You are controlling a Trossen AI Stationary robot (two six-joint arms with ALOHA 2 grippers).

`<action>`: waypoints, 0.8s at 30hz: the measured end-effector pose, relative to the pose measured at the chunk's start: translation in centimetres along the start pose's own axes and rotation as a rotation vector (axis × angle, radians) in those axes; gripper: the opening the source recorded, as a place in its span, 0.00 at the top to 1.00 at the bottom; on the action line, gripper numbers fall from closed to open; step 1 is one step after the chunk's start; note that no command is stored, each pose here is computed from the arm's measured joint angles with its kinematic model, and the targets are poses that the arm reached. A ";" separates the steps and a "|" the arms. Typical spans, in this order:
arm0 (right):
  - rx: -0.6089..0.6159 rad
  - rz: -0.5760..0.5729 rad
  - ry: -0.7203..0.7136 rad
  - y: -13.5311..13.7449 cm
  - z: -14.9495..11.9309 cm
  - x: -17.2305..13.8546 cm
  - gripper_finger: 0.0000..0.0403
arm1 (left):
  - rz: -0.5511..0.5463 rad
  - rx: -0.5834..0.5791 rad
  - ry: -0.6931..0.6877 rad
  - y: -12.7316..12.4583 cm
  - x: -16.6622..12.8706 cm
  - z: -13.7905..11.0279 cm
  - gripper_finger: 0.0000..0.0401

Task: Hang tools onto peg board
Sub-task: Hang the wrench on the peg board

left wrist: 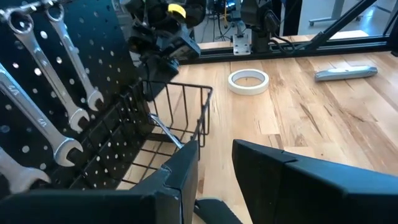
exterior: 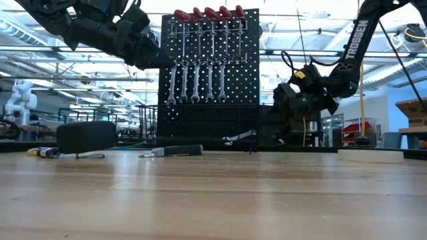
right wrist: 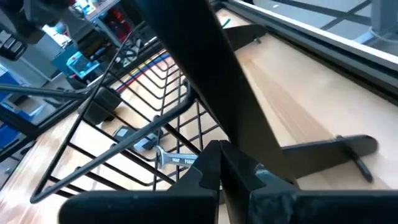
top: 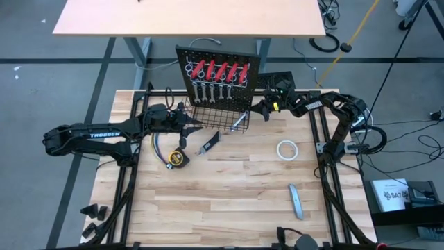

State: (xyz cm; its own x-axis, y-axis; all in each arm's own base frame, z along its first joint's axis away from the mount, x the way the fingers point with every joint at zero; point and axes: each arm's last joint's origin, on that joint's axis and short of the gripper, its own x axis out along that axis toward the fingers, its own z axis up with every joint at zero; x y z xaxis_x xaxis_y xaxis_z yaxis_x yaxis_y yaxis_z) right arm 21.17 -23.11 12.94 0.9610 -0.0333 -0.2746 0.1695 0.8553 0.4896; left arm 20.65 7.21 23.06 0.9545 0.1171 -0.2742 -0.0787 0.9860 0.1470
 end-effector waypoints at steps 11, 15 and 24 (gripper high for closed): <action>0.119 -0.180 0.164 -0.3 -1.7 -0.8 1.00 | -0.001 -0.006 0.003 0.0 0.0 0.0 0.73; 0.109 -0.156 0.212 0.5 -2.3 0.0 1.00 | -0.001 -0.006 0.003 0.0 0.0 0.0 0.73; 0.017 -0.220 0.156 1.7 -1.8 1.4 1.00 | -0.001 -0.007 0.002 0.0 0.0 0.0 0.73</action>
State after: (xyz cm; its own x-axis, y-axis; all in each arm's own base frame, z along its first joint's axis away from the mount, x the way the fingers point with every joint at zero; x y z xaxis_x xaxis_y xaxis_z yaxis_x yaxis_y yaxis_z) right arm 22.44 -20.77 11.90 0.8556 -0.1358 -0.4995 0.3750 0.8278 0.4173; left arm 20.64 7.20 23.04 0.9541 0.1165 -0.2759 -0.0801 0.9869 0.1400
